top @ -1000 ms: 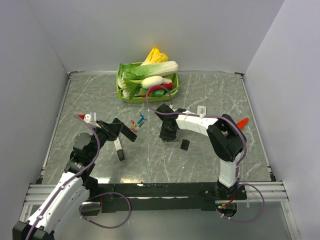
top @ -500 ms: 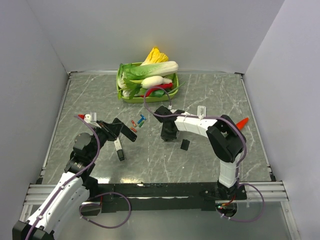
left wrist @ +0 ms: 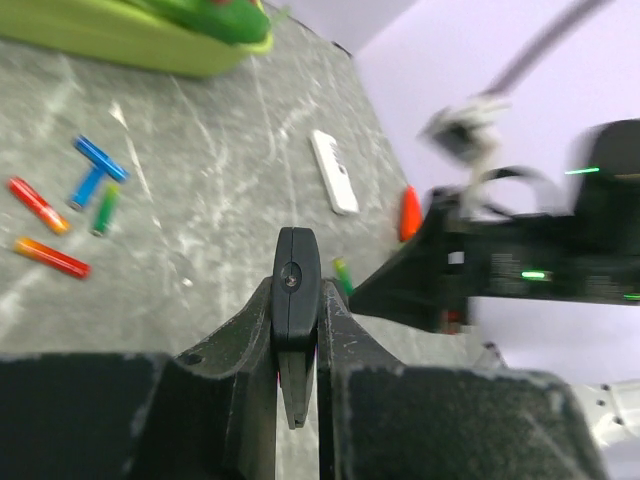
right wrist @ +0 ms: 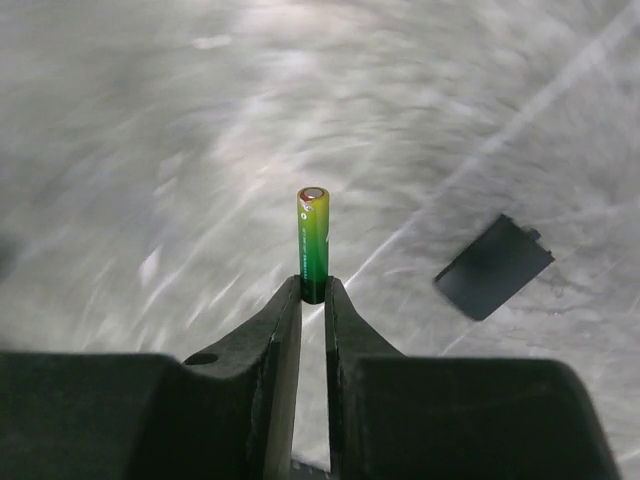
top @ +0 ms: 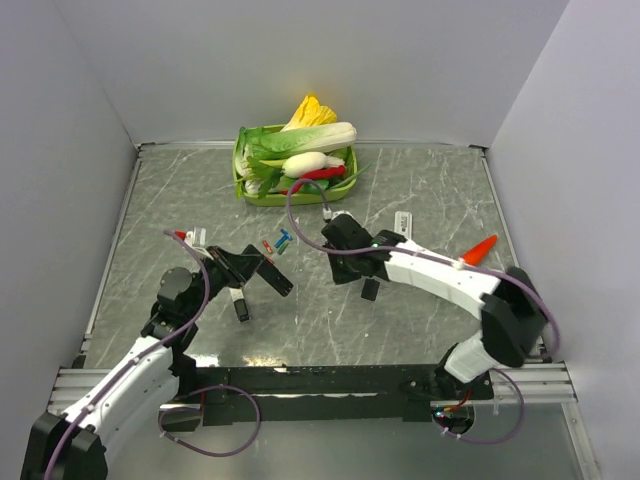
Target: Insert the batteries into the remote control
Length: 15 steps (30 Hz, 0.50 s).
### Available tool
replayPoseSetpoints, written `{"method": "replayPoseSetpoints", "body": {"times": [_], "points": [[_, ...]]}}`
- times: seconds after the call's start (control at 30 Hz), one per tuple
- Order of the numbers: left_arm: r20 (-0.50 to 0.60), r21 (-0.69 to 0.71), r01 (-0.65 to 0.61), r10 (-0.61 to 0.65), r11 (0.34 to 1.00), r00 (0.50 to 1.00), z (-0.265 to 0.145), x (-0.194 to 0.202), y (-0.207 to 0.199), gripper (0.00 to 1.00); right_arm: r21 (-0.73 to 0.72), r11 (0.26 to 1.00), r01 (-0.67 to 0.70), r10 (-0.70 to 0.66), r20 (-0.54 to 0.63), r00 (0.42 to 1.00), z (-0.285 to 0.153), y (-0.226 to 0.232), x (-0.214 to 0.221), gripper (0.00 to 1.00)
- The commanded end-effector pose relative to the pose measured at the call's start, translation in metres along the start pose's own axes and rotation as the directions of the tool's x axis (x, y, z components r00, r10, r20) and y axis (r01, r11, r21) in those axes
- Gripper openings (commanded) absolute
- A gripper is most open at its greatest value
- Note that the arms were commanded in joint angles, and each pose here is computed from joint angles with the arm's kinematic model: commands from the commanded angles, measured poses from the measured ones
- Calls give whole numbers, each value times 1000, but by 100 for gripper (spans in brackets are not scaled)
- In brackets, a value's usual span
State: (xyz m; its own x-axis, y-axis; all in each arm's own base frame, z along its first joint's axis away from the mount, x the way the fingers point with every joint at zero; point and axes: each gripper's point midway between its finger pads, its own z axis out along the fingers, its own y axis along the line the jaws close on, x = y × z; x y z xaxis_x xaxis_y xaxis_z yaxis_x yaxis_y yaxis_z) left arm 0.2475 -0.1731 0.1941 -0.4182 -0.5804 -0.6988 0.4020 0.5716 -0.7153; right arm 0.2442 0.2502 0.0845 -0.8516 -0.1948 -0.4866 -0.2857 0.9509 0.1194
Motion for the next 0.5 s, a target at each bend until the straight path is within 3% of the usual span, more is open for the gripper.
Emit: {"method": "replayPoseSetpoints", "body": {"times": [0.0,0.23,0.47], "points": [[17,154,113,-117,982,993,1,-8,-34,1,-240,914,327,-292,169,941,-73,47,-23,0],[-32,157,355,-354,922,935,0,0,-39,1,-383,761,524,-473,227,852,-131,92,-19,0],[-65,112,498,-493,860,867,-3,10,-34,1,-397,728,559,-568,107,816,-139,97,-4,0]]}}
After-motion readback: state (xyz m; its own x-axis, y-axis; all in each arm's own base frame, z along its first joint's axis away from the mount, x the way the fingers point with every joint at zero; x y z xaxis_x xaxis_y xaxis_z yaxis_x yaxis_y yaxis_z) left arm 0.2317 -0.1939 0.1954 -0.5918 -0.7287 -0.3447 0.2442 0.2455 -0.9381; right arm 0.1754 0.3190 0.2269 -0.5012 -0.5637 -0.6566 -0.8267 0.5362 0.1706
